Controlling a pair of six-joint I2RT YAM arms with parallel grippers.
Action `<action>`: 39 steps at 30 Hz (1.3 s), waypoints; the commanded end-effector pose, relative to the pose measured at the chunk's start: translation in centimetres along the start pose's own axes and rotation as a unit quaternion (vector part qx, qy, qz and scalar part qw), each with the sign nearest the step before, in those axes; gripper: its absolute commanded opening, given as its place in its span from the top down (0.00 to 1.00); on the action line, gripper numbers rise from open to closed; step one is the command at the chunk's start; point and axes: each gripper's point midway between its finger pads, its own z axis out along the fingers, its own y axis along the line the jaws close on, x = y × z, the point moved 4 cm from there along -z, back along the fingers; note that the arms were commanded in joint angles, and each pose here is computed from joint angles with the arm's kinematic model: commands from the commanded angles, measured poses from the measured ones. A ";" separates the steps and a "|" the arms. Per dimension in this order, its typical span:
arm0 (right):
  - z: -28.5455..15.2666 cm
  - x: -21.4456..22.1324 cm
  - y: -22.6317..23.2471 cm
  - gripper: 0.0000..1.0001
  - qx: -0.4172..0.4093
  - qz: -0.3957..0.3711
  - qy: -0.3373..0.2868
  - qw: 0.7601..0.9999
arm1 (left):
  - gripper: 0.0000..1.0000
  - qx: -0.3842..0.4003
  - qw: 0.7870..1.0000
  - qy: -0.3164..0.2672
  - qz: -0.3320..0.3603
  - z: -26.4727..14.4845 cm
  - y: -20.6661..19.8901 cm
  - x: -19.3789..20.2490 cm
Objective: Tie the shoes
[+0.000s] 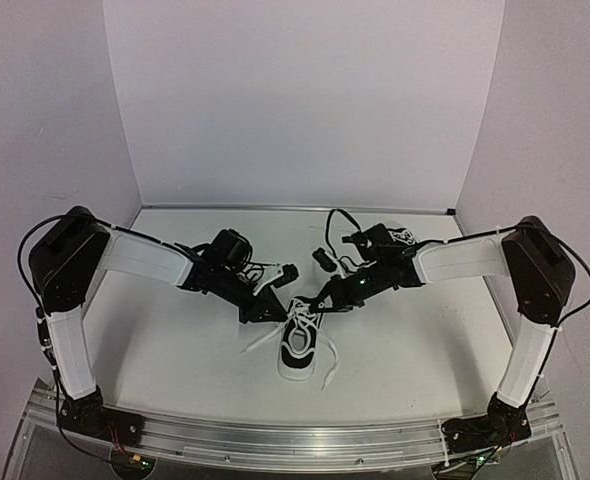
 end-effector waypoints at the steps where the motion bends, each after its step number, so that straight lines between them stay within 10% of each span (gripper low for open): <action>1: -1.3 -1.4 1.8 1.00 -0.009 -0.024 -0.040 0.999 | 0.82 -0.068 0.995 -0.045 0.058 -2.9 0.0 -3.1; 12: -1.3 -1.9 1.9 1.00 -0.015 -0.022 -0.059 0.998 | 0.63 -0.164 0.958 -0.011 0.233 -3.0 -2.9 -5.5; 39: -0.8 -1.7 1.6 1.00 -0.021 -0.006 -0.056 0.998 | 0.80 -0.134 0.938 0.060 0.314 2.0 -3.8 -6.0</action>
